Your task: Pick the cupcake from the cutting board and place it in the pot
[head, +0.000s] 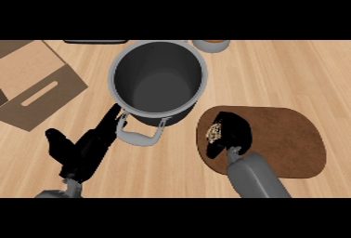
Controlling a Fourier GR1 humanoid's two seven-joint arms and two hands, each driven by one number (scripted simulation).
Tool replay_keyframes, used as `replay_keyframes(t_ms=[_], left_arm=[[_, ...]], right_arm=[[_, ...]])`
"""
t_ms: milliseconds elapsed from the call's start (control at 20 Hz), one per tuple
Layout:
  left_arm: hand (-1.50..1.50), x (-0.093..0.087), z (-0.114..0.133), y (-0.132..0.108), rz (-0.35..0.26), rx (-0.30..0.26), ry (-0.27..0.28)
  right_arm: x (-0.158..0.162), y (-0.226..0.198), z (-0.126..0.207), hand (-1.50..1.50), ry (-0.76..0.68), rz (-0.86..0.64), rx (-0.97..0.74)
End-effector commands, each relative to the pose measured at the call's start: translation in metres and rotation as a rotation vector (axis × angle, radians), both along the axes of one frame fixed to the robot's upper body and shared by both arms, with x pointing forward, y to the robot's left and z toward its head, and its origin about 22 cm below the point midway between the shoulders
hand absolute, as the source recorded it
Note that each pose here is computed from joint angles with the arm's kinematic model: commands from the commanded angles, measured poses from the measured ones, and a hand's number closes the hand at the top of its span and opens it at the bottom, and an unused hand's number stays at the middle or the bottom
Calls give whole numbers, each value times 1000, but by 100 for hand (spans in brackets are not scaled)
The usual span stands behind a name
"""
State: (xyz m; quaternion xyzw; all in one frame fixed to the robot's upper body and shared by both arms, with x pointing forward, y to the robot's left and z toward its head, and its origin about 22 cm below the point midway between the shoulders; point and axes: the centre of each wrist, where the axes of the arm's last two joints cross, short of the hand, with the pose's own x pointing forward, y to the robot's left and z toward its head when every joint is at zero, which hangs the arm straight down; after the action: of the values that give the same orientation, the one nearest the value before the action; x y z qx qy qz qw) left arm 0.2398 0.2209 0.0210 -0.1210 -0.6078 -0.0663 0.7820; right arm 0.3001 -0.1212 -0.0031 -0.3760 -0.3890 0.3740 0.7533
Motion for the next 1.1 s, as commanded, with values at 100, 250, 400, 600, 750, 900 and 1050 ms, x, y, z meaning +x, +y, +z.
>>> replay_keyframes(t_ms=[100, 250, 400, 600, 750, 900, 1050], left_arm=[[0, -10, -2, 0, 8, 4, -3], [0, -2, -2, 12, 29, -2, 6], [0, 1, 4, 15, 11, 3, -10], [0, -2, 0, -2, 11, -10, 5], [0, 4, -4, -2, 12, 0, -7], [0, -3, 1, -6, -8, 7, -18], [0, 6, -17, -9, -15, -3, -14]], right_arm=[[-75, 35, 35, 150, -141, 112, -76], [-90, 38, 79, 150, -295, 45, -84], [-113, 17, 120, 150, -406, 49, -45], [-133, 12, 164, 150, -546, 88, -46], [-152, 26, 203, 150, -631, 136, 9], [-149, 26, 222, 150, -666, 154, 89], [-119, 28, 235, 150, -675, 171, 123]])
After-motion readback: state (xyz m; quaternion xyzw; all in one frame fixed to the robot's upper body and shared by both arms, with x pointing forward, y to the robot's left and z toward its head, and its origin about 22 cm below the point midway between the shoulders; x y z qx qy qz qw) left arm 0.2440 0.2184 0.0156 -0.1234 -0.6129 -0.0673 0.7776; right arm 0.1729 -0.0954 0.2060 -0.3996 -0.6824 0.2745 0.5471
